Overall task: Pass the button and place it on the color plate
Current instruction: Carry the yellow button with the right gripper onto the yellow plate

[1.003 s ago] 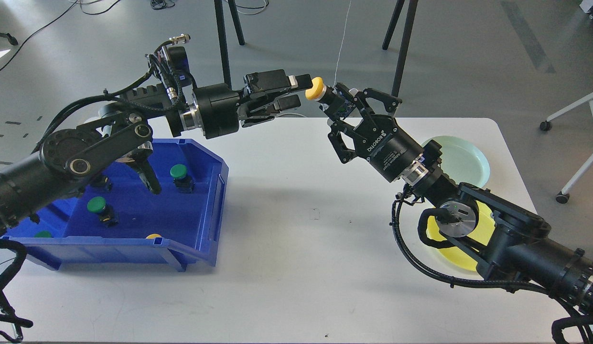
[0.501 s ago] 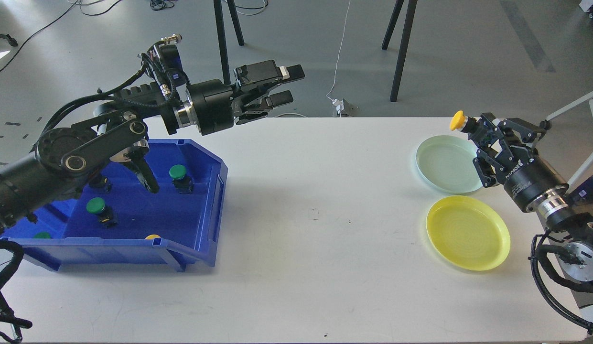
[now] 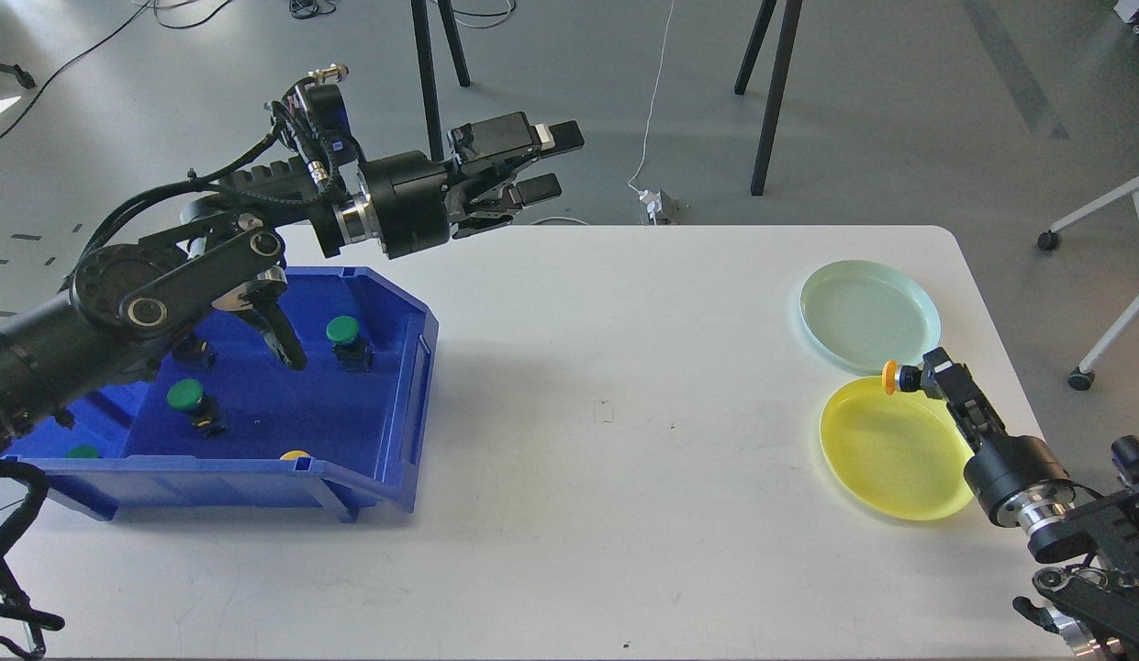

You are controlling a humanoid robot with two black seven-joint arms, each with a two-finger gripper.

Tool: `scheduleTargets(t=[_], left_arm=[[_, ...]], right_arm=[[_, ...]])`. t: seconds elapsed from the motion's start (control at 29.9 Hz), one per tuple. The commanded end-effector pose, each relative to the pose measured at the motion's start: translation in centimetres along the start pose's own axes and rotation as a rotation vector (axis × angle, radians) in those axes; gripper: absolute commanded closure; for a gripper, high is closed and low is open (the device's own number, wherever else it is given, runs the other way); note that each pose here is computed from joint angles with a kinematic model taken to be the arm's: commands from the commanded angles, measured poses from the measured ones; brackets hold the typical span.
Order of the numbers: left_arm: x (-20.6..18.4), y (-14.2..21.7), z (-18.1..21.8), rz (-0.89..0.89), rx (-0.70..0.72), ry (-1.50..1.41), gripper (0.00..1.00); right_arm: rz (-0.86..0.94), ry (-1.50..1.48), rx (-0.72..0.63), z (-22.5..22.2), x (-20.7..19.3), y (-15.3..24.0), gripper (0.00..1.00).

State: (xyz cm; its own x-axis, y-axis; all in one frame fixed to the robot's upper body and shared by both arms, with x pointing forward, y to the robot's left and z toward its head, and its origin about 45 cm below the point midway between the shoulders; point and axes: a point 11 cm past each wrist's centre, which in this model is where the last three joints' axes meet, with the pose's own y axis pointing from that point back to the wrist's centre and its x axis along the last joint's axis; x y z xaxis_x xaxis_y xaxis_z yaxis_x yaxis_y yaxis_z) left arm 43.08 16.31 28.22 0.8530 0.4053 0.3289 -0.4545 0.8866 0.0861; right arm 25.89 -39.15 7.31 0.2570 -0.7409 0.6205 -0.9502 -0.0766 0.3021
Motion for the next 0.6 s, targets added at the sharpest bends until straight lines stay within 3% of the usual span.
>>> scheduleTargets(t=[0.0, 0.1, 0.37, 0.47, 0.57], left_arm=[[0.17, 0.06, -0.13, 0.006, 0.004, 0.001, 0.09], [0.17, 0.06, -0.13, 0.006, 0.004, 0.001, 0.08], [0.18, 0.06, -0.12, 0.007, 0.003, 0.002, 0.08], [0.18, 0.06, -0.12, 0.007, 0.003, 0.002, 0.08], [0.18, 0.06, -0.12, 0.007, 0.003, 0.002, 0.08]], right_arm=[[-0.034, 0.039, -0.031, 1.33, -0.96, 0.40, 0.94], [-0.034, 0.037, -0.029, 1.23, -0.99, 0.31, 0.87], [-0.024, 0.025, -0.021, 0.87, -0.87, 0.03, 0.55], [-0.027, 0.023, -0.021, 0.85, -0.99, 0.09, 0.51], [-0.026, 0.023, -0.021, 0.81, -0.95, 0.04, 0.40]])
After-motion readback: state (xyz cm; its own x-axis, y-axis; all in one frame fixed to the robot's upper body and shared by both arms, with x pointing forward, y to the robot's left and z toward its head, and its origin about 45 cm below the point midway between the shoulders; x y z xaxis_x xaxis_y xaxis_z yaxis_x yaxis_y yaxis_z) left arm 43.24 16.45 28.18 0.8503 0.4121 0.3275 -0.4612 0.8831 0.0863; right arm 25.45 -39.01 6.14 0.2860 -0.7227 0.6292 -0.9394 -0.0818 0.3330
